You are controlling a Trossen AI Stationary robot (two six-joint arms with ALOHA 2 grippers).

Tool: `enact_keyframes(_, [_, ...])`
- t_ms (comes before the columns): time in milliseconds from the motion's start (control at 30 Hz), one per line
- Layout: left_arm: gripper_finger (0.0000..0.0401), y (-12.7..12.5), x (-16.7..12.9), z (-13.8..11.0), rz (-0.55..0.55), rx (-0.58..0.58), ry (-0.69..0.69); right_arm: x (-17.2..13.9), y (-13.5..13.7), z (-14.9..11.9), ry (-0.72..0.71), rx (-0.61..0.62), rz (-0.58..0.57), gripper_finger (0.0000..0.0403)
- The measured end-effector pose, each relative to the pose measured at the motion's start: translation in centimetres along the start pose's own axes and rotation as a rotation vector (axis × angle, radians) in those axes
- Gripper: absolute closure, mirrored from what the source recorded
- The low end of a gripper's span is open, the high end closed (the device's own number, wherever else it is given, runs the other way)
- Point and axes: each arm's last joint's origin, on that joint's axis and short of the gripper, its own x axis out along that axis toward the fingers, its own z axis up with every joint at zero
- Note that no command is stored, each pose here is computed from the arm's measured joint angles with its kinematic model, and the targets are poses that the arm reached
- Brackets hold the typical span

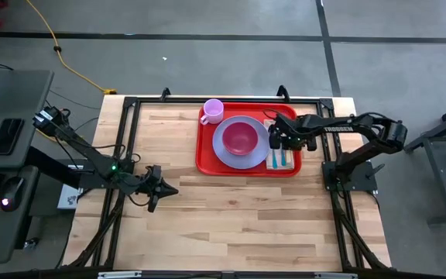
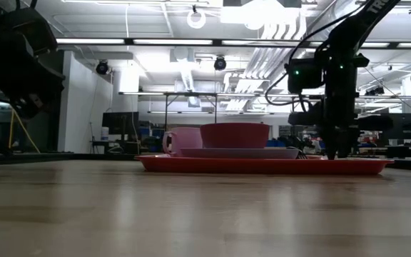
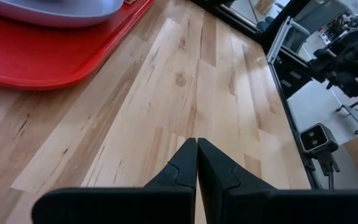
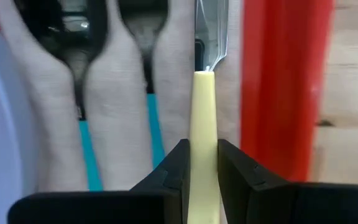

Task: Set up tray
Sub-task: Put the knife to the right of the blue fork on top of the white napkin on the serving tray

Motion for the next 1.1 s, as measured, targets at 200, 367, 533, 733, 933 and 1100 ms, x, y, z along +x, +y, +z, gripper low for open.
enact_keyframes(200, [0.0361, -0.03, -0.04, 0.07, -0.004, -0.006, -0.005, 0.34, -0.29, -0.19, 0.011, -0.014, -0.004, 0.0353])
enact_keyframes(367, [0.0361, -0.03, -0.04, 0.06, -0.004, -0.013, -0.004, 0.35, -0.32, -0.20, 0.011, -0.026, -0.006, 0.0343])
enact_keyframes(533, [0.0361, -0.02, -0.04, 0.06, -0.004, -0.012, -0.004, 0.36, -0.34, -0.21, 0.011, -0.030, -0.007, 0.0327])
enact_keyframes(733, [0.0361, -0.03, -0.04, 0.06, -0.004, -0.012, -0.004, 0.36, -0.21, -0.20, 0.016, -0.030, 0.010, 0.0307])
enact_keyframes(933, [0.0361, 0.01, -0.04, 0.02, -0.001, -0.010, 0.000, 0.36, -0.16, -0.28, 0.046, -0.055, 0.027, 0.0293])
enact_keyframes(1100, [0.0361, 0.01, -0.04, 0.01, 0.000, -0.010, 0.001, 0.03, 0.07, -0.18, 0.057, -0.060, 0.031, 0.0296])
